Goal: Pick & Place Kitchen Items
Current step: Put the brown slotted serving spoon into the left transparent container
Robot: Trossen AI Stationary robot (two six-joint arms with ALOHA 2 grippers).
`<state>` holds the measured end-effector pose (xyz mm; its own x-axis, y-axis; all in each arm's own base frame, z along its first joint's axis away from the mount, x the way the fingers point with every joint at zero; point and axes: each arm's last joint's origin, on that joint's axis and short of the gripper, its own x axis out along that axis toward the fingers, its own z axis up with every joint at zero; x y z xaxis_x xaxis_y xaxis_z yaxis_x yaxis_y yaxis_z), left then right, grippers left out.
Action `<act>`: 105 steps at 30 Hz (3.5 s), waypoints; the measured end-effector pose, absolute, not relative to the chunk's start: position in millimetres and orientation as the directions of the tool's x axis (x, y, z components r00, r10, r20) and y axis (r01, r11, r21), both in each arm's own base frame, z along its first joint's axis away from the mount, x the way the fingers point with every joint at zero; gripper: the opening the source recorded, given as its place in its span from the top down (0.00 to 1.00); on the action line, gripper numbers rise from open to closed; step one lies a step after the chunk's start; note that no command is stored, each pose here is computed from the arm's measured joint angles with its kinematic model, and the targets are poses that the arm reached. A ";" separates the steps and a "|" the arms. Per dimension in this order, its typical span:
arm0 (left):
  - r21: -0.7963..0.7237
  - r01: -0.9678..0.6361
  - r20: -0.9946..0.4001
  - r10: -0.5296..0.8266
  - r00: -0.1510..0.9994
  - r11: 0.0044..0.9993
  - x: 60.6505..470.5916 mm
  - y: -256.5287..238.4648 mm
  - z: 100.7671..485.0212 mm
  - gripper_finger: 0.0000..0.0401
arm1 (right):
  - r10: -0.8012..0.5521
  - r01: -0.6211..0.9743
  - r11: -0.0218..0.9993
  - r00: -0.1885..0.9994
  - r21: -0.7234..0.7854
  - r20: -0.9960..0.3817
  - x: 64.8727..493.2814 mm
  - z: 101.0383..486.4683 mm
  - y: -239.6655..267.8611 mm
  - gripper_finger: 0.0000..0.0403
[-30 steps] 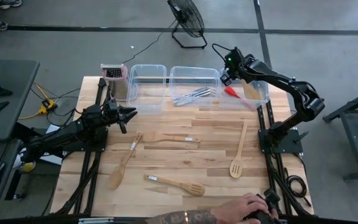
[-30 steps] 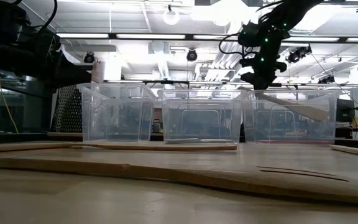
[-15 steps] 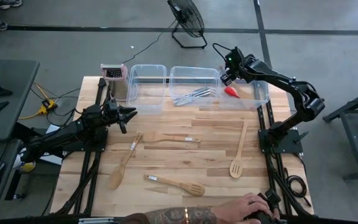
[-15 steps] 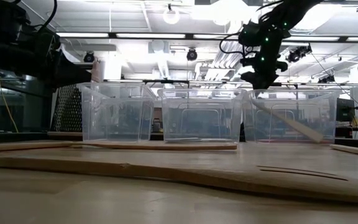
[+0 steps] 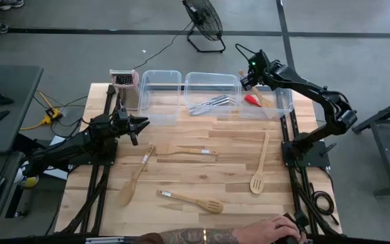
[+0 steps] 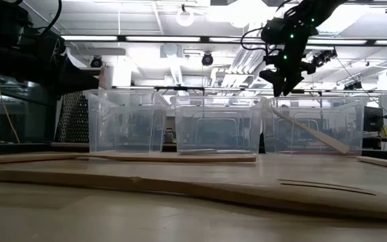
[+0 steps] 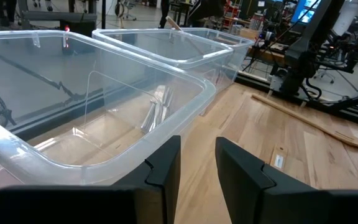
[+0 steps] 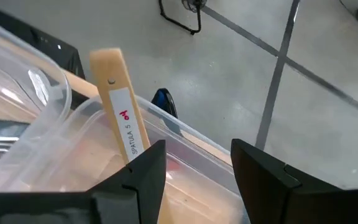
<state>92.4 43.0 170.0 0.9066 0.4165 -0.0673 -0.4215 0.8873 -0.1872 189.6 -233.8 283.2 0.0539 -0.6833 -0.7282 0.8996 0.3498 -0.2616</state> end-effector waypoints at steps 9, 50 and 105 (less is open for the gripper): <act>-0.187 -0.422 -0.067 0.417 0.907 0.887 92.3 43.0 170.0 0.75 | -0.670 0.918 0.343 0.090 -0.200 -0.737 185.1 298.3 -212.3 0.57; -0.187 -0.422 -0.067 0.417 0.907 0.887 92.4 43.0 170.0 0.75 | -0.316 0.714 0.693 0.181 -0.097 -0.931 161.4 326.1 -54.9 0.59; -0.187 -0.422 -0.067 0.417 0.907 0.887 92.3 43.0 170.0 0.75 | 0.083 0.972 -0.217 0.113 0.093 -0.990 163.5 165.7 42.7 0.31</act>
